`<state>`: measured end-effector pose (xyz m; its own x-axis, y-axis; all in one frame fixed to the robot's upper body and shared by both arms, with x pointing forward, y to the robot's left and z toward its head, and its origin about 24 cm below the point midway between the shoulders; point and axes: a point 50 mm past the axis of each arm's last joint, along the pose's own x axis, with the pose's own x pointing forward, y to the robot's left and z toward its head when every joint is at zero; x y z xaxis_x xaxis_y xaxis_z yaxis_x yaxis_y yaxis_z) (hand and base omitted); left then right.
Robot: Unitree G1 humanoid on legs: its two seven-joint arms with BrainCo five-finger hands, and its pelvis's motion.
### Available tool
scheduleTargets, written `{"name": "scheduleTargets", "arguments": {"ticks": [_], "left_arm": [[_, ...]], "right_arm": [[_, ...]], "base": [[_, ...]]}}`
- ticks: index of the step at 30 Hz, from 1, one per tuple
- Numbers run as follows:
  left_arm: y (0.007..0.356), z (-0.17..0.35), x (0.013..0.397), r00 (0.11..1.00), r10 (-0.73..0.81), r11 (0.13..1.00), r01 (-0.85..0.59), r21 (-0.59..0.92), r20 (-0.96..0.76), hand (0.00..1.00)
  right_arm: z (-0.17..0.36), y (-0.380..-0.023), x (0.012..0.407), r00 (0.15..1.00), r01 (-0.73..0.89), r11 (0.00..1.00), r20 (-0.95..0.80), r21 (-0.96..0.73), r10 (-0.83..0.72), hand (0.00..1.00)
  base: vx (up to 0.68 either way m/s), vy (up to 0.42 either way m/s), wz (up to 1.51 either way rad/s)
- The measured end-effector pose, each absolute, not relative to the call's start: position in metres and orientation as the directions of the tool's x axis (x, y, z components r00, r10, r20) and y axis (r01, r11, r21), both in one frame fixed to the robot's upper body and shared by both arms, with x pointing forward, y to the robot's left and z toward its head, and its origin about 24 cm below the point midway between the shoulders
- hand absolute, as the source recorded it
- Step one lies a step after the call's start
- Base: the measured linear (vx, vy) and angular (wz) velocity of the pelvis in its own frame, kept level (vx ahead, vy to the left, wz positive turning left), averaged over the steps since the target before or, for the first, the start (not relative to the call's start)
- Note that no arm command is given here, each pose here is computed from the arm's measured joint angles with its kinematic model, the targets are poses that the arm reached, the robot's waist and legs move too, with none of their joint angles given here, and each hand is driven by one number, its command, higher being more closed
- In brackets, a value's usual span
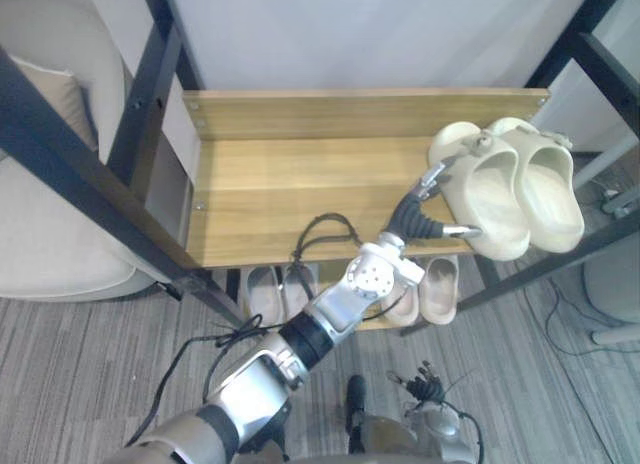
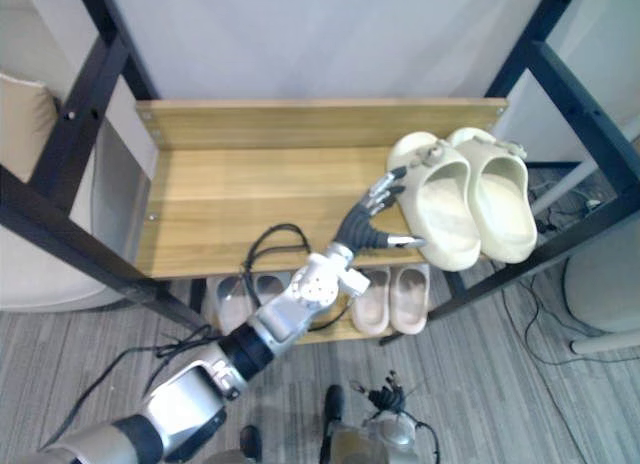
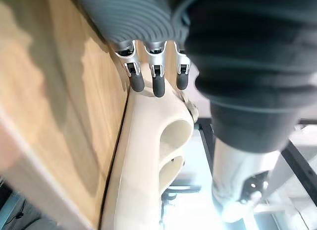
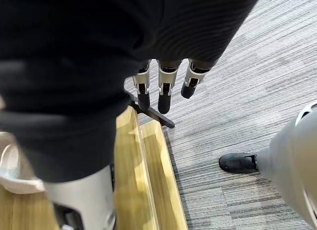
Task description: Organize the slippers on the shoe rack
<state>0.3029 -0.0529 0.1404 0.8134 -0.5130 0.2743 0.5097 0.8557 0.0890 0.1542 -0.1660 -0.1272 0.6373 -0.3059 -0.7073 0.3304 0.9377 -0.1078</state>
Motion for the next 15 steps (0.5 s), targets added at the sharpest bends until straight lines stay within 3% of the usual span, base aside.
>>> {"name": "scheduleTargets", "arguments": {"ticks": [8, 15], "left_arm": [[-0.029, 0.145, 0.297, 0.84, -0.437, 0.875, 0.479, -0.063, 0.322, 0.0], [-0.021, 0.143, 0.274, 0.786, -0.499, 0.822, 0.563, -0.088, 0.364, 0.0]], "right_arm": [[-0.135, -0.16, 0.144, 0.61, 0.277, 0.955, -0.748, -0.109, -0.263, 0.0], [-0.144, -0.155, 0.135, 0.575, 0.205, 0.971, -0.788, -0.122, -0.22, 0.0]], "base": [[0.01, -0.006, 0.31], [0.02, 0.008, 0.26]]}}
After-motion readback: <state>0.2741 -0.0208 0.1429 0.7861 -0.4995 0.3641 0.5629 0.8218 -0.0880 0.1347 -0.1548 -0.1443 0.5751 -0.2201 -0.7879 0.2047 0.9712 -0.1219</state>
